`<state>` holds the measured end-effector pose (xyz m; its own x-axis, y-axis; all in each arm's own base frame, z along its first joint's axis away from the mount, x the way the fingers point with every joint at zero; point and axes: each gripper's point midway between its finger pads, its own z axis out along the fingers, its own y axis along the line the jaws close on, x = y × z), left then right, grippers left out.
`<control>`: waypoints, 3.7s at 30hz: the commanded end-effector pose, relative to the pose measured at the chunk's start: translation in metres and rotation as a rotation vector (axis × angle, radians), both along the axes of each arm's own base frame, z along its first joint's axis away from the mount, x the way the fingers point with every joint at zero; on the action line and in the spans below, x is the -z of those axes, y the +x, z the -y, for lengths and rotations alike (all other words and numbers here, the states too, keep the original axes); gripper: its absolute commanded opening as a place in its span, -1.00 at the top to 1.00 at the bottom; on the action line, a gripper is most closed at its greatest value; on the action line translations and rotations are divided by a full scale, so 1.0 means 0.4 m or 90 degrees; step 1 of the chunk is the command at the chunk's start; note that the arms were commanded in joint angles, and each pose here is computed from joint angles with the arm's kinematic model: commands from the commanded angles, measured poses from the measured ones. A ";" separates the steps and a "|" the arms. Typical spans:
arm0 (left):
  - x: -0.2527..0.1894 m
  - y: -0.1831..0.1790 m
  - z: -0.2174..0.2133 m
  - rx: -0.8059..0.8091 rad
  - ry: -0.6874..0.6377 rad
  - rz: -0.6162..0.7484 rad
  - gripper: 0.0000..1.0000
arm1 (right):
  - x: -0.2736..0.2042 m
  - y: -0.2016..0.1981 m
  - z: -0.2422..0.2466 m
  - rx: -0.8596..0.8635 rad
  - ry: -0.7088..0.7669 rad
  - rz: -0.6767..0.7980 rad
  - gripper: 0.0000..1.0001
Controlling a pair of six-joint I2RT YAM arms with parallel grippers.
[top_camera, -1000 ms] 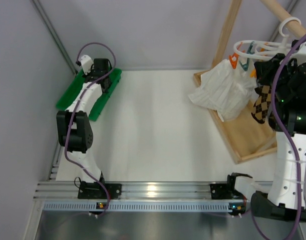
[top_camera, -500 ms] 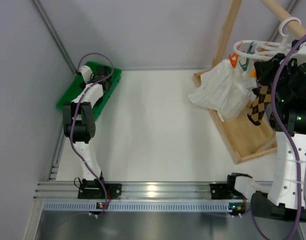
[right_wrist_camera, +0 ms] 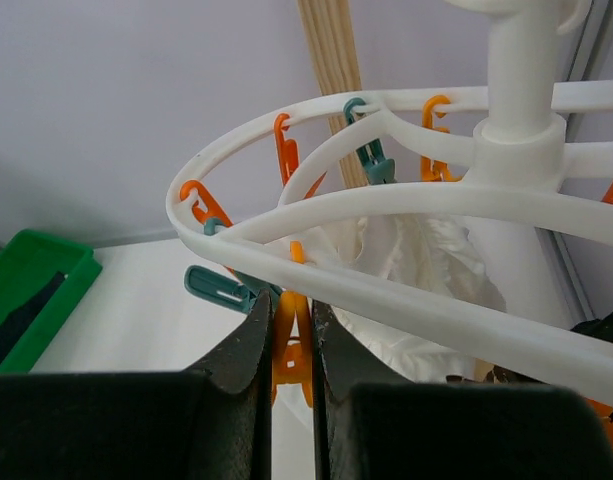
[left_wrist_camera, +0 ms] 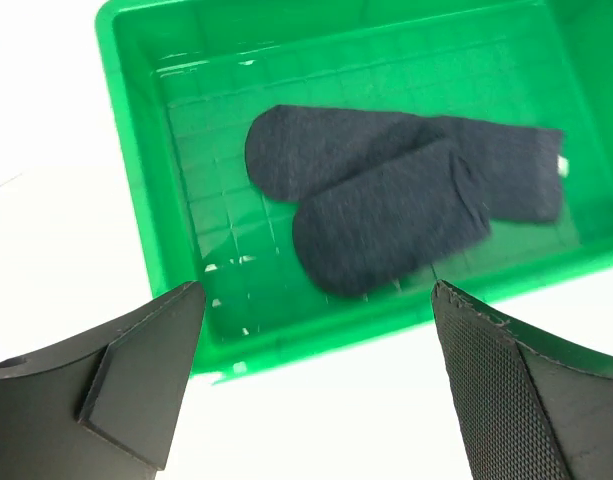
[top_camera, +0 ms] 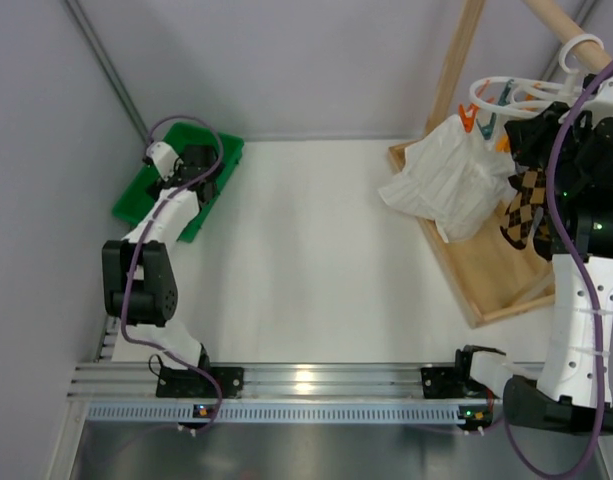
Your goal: Remove the socks clipped to the hanger
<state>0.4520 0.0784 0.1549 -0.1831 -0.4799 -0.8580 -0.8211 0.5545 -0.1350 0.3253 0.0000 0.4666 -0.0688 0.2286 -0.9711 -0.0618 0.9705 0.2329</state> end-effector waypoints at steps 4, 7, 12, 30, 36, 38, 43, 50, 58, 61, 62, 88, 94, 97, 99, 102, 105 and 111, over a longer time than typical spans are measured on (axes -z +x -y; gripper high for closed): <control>-0.055 -0.079 0.044 0.032 -0.040 0.051 -0.96 | 0.047 -0.005 -0.036 -0.037 0.045 -0.069 1.00; -0.086 -0.107 0.125 0.112 -0.045 0.056 -0.96 | 0.046 -0.011 -0.039 -0.038 0.055 -0.075 1.00; -0.183 -0.172 0.439 0.309 -0.019 0.106 -0.96 | 0.056 -0.024 -0.041 -0.034 0.063 -0.080 1.00; -0.385 -0.354 1.344 0.903 -0.090 0.196 -0.65 | 0.104 -0.025 -0.027 -0.012 0.061 -0.108 0.88; -0.419 -0.401 1.500 1.075 -0.156 0.274 -0.50 | 0.107 -0.021 -0.024 -0.010 0.059 -0.122 0.59; -0.448 -0.419 1.554 1.134 -0.176 0.315 -0.39 | 0.105 -0.018 -0.021 -0.005 0.064 -0.123 0.56; -0.456 -0.445 1.650 1.241 -0.187 0.365 -0.16 | 0.101 -0.027 -0.022 0.001 0.077 -0.126 0.48; -0.448 -0.439 1.730 1.270 -0.226 0.427 -0.28 | 0.077 -0.044 -0.034 -0.005 0.098 -0.134 0.49; -0.416 -0.397 1.805 1.245 -0.224 0.500 -0.59 | 0.068 -0.012 -0.059 -0.031 0.156 -0.130 0.56; -0.404 -0.398 1.826 1.255 -0.232 0.508 -0.67 | 0.076 -0.001 -0.064 -0.037 0.165 -0.134 0.57; -0.394 -0.396 1.832 1.255 -0.235 0.508 -0.71 | 0.077 0.001 -0.064 -0.037 0.166 -0.133 0.57; -0.326 -0.377 1.945 1.036 -0.283 0.641 -0.80 | 0.061 -0.028 -0.061 -0.030 0.134 -0.121 0.56; -0.343 -0.349 1.926 1.020 -0.290 0.642 0.53 | 0.060 -0.034 -0.062 -0.029 0.139 -0.118 0.54; -0.377 -0.352 1.912 1.027 -0.296 0.642 0.73 | 0.063 -0.040 -0.056 -0.021 0.131 -0.122 0.49; -0.357 -0.358 1.911 1.044 -0.300 0.619 0.94 | 0.067 -0.044 -0.051 -0.014 0.123 -0.126 0.33; -0.363 -0.392 1.901 1.099 -0.328 0.590 1.00 | 0.083 -0.053 -0.042 -0.002 0.111 -0.141 -0.11; -0.380 -0.447 1.875 1.178 -0.363 0.556 1.00 | 0.102 -0.065 -0.038 0.001 0.096 -0.155 -0.39; -0.473 -0.575 1.761 1.343 -0.457 0.503 1.00 | 0.094 -0.103 -0.051 -0.009 0.104 -0.137 -0.66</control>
<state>0.2590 -0.6590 0.2452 -0.4611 -0.2539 -0.8503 0.8250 0.2302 -0.5161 0.3009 0.0134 0.4184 -0.3008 0.3872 -0.8715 0.0272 0.9170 0.3980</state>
